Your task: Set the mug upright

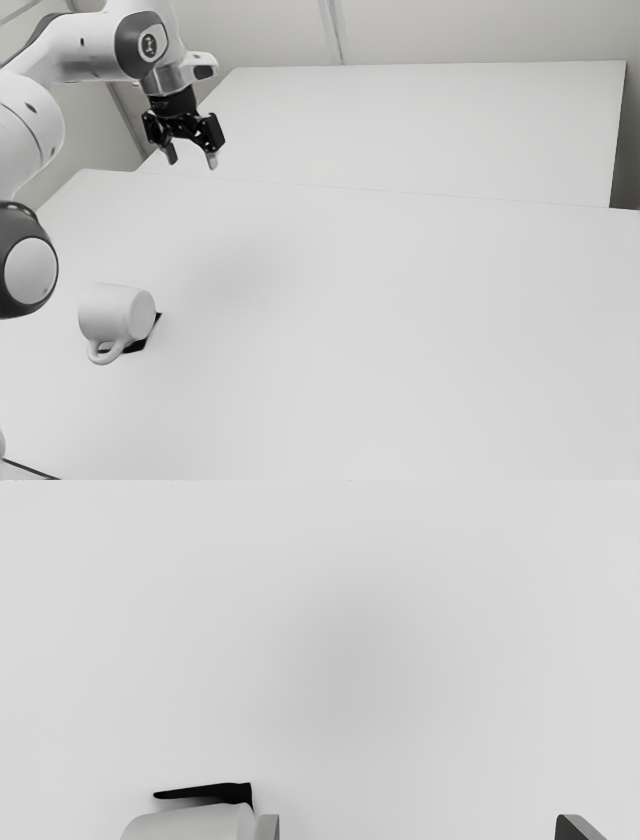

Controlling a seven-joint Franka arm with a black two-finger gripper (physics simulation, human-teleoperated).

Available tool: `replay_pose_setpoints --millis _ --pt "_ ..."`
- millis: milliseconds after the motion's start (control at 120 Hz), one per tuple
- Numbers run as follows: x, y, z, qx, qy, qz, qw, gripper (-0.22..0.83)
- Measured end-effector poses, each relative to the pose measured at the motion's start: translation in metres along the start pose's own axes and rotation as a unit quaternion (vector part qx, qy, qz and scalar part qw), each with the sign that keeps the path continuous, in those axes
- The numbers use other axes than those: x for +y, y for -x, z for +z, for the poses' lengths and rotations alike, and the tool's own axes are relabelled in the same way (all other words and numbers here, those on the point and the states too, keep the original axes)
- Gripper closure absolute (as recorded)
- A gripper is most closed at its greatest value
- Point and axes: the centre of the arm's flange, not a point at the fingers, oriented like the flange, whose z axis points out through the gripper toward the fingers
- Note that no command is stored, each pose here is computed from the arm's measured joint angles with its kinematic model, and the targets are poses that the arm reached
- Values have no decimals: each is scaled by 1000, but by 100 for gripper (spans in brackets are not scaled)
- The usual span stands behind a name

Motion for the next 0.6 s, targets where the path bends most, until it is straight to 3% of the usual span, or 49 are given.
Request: replay_pose_setpoints --millis 175,308,475,600 --pt "-3 2 -2 1 5 -2 1000 0" --pt "-34 21 33 -23 80 -48 995 0" --pt "-73 69 74 -36 130 -109 985 0" --pt "-128 115 112 -36 191 -177 965 0"
